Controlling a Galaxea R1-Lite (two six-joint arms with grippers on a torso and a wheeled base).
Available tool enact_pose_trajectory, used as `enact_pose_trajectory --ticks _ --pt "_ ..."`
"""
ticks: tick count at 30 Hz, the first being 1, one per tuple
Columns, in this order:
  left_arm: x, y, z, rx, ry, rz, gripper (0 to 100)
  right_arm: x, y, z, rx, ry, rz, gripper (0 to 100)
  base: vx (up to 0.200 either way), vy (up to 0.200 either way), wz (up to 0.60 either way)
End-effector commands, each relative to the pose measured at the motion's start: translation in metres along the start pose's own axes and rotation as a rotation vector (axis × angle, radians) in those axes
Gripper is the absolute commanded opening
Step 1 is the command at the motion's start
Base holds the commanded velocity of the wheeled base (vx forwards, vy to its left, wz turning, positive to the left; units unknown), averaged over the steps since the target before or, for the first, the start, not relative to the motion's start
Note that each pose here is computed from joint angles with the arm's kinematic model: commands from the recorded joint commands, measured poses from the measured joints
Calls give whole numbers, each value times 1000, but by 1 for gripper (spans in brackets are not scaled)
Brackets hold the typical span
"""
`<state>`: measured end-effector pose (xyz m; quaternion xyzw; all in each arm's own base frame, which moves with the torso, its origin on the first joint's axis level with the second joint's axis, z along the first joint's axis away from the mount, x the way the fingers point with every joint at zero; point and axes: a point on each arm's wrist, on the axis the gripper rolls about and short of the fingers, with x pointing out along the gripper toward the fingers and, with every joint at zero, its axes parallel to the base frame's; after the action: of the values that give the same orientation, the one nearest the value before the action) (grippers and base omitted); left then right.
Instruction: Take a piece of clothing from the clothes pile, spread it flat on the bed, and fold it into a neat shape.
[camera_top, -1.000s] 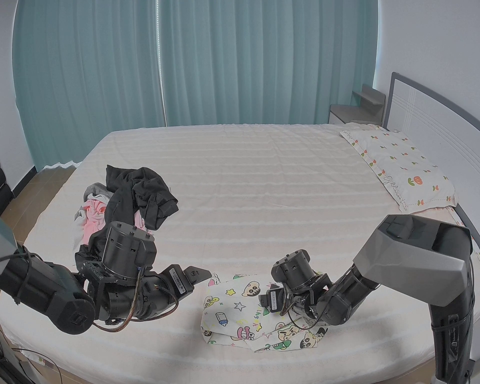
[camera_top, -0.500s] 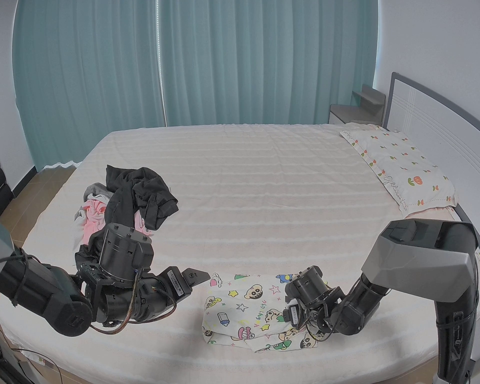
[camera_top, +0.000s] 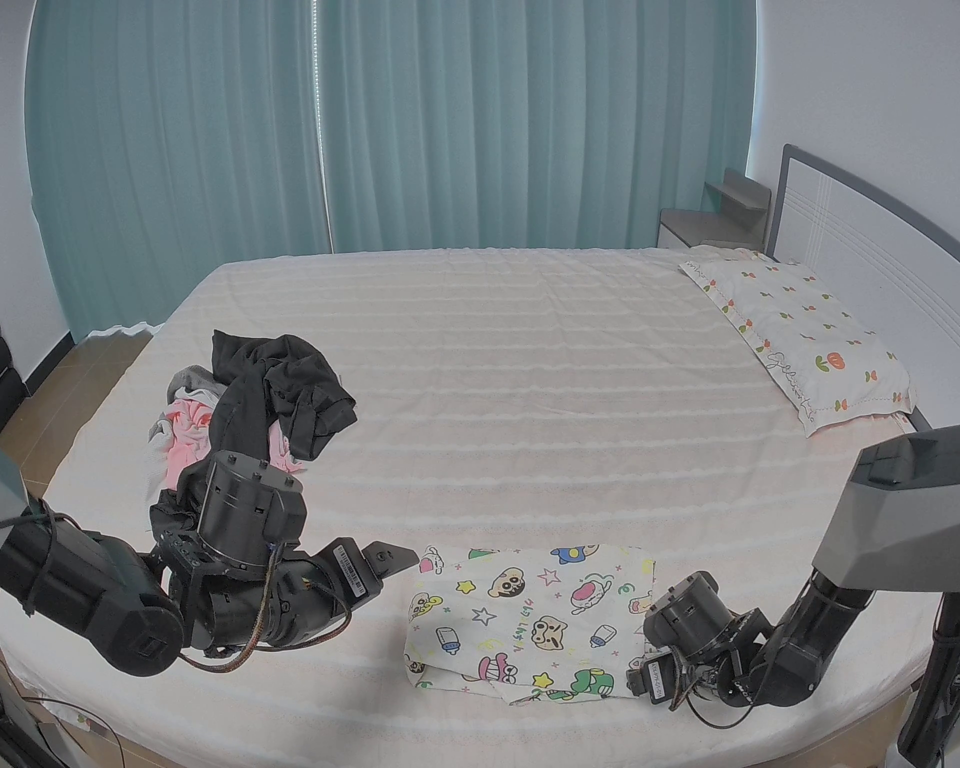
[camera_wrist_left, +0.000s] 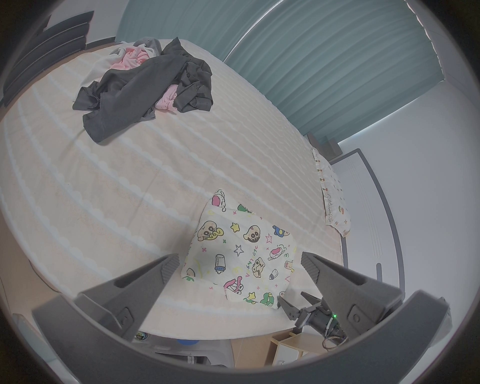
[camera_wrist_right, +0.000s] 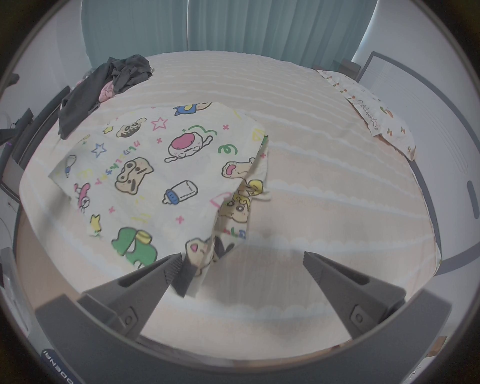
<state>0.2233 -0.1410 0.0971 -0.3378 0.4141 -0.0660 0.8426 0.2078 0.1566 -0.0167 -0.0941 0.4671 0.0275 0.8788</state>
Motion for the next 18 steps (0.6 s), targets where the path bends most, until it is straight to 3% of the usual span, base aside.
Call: enact_pose_trajectory --ticks 1,4,7,18 --pt "1 0 0 0 1 2 100 -16 -8 9 141 -43 98 100 0 0 0" --pt "0 0 0 1 3 0 100 -17 -11 14 284 -18 258 100 0 0 0" --pt "0 0 0 1 3 0 100 -11 -16 8 340 53 395 100 0 0 0" --pt "0 1 -1 1 4 2 100 1 -7 -6 288 76 438 100 0 0 0"
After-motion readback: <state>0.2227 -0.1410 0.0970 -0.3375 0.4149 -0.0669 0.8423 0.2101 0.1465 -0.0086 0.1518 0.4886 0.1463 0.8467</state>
